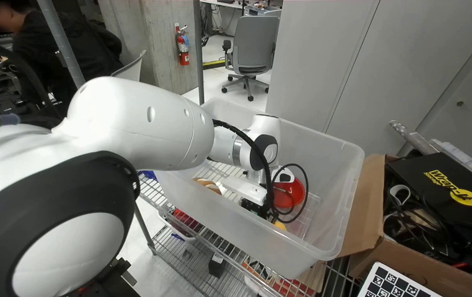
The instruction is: Move the green plushie to the left of the orange plushie
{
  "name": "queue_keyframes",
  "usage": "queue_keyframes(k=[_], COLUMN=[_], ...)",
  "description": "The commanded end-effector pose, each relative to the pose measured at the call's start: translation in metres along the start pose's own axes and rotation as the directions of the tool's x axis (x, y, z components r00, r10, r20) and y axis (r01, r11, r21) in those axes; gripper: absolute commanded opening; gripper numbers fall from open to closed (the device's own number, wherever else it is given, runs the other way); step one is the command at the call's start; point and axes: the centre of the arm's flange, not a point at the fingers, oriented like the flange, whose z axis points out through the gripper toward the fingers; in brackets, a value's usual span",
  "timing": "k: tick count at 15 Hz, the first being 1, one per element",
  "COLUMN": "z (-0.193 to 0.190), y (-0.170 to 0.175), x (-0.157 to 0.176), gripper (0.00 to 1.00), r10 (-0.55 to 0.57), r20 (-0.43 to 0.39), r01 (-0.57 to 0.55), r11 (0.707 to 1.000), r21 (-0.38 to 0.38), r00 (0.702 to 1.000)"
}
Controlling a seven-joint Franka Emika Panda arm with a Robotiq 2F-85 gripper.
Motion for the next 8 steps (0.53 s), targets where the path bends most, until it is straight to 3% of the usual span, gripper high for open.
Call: queue_keyframes(k=[1, 2, 3, 4, 8], z=[0.005, 0.008, 0.009, 0.009, 0.001], y=[-0.007, -0.008, -0.008, -0.007, -0.010], x=[0.014, 0.016, 0.016, 0.016, 0.005], gripper=[0.00, 0.00, 0.25, 0.26, 0.55], r10=[-0.032, -0.034, -0.032, -0.031, -0.034], r20=[-0.044, -0.049, -0.047, -0.047, -0.029], r01=[0.030, 0.030, 0.028, 0.027, 0.031], r11=[0.998, 0.997, 0.996, 0.996, 0.995], r21=[-0.063, -0.074, -0.082, -0.089, -0.090], r00=[0.998, 0.998, 0.998, 0.998, 0.999])
